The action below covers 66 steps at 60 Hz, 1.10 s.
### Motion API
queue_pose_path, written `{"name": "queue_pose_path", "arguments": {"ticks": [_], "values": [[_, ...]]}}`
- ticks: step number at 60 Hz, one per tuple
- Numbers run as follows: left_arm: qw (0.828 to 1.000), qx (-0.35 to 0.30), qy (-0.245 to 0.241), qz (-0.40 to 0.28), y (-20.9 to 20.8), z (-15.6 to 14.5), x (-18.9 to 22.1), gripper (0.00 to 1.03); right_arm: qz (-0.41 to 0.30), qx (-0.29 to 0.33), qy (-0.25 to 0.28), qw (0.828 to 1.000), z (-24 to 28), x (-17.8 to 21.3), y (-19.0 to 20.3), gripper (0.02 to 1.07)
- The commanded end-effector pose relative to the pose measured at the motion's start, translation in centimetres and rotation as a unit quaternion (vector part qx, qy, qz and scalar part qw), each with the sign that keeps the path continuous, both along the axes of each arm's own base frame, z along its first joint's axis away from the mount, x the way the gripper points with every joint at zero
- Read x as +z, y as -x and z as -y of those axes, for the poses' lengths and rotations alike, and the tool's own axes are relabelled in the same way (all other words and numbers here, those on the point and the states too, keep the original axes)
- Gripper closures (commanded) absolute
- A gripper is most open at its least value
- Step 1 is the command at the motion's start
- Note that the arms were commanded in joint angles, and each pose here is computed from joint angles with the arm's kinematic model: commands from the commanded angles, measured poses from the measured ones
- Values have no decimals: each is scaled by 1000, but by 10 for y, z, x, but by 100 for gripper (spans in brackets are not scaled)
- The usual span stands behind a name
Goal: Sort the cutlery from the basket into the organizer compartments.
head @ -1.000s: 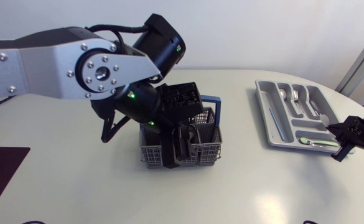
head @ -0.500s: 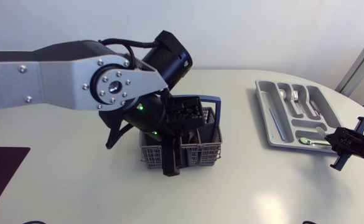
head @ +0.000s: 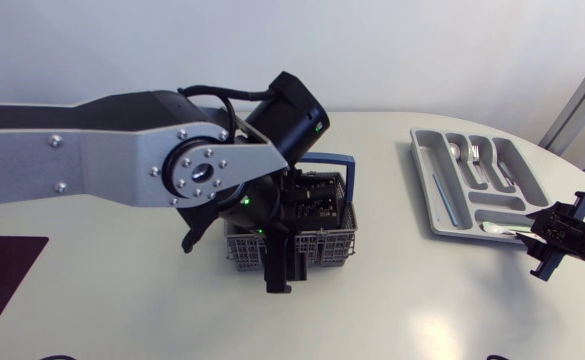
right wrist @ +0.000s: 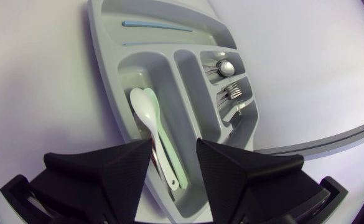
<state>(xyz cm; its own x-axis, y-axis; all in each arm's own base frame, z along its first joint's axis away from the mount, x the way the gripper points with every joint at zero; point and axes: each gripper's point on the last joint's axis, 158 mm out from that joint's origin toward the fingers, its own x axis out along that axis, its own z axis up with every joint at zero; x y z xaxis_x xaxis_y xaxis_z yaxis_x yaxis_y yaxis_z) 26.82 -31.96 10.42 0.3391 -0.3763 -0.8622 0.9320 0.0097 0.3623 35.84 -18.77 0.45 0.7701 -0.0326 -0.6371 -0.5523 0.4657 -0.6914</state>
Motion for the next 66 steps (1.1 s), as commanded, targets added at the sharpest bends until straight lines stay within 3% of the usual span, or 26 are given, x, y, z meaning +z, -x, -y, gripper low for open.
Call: {"name": "queue_pose_path", "arguments": {"ticks": [1,13,23,35,41,66], "values": [[1000,-10,-22,3,1,-4,-16,14,-8,3,-19,1000,-13,3,11,41],[999,-9,-22,37,-10,1,-10,15,-7,12,-45,999,-38,18,23,41],[998,-20,-32,51,-14,5,-13,43,-6,27,-52,998,-62,24,34,41],[995,-33,-44,83,-25,8,-11,49,-5,41,-65,997,-84,34,45,41],[992,-37,-49,106,-31,11,-10,65,-5,47,-70,996,-92,35,50,41],[977,-64,-112,171,-47,15,-25,70,-8,70,-81,994,-125,40,66,41]]}}
